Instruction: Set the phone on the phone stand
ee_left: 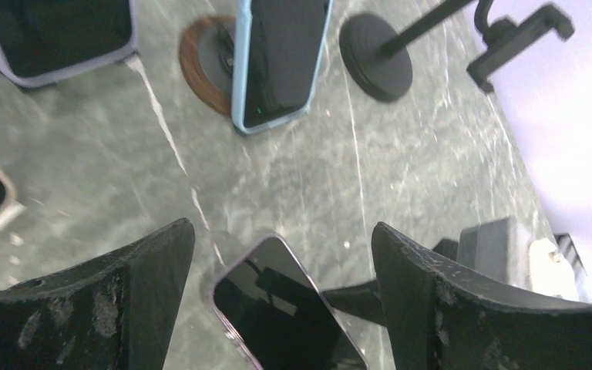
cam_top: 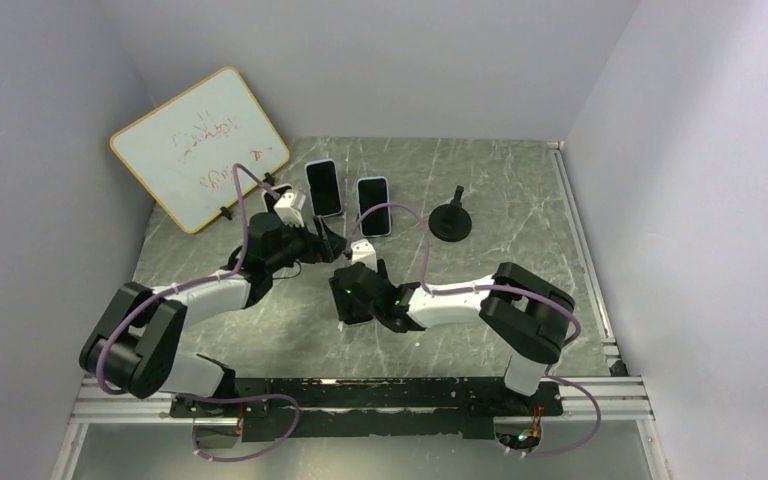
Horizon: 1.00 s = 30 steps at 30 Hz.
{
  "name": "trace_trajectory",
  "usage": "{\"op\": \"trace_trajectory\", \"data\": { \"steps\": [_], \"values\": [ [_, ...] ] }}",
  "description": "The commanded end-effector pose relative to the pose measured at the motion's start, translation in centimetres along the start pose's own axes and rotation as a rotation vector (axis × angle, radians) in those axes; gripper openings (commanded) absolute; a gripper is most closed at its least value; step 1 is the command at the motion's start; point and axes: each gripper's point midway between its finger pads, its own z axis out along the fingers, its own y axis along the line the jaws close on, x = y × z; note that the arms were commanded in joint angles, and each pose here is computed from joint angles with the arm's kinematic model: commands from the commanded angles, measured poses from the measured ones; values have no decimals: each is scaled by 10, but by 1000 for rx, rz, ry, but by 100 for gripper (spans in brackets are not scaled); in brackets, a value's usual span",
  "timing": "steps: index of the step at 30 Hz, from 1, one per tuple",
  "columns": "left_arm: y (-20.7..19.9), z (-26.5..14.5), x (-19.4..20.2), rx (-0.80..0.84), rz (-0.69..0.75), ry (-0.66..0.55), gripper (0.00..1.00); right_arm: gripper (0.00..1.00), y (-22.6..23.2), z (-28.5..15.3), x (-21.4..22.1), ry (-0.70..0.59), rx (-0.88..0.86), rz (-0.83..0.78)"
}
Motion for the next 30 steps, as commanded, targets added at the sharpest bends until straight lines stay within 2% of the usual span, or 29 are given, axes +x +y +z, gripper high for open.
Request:
{"op": "trace_trajectory", "data": {
  "steps": [1,9,14,19,30],
  "values": [
    [-13,2,33,45,-103,82,88,65,1,0,3,-17,-65,19],
    [-9,1,59,32,-190,125,90,65,-11,-6,-20,-119,-83,70],
    [-20,2,67,101,-244,170,93,66,-20,-13,-32,-181,-81,85],
    [-30,2,76,167,-335,187,88,67,-22,-22,-46,-236,-101,115],
    [-37,15,79,170,-333,197,86,67,-8,-38,-59,-296,-206,97]
  ]
}}
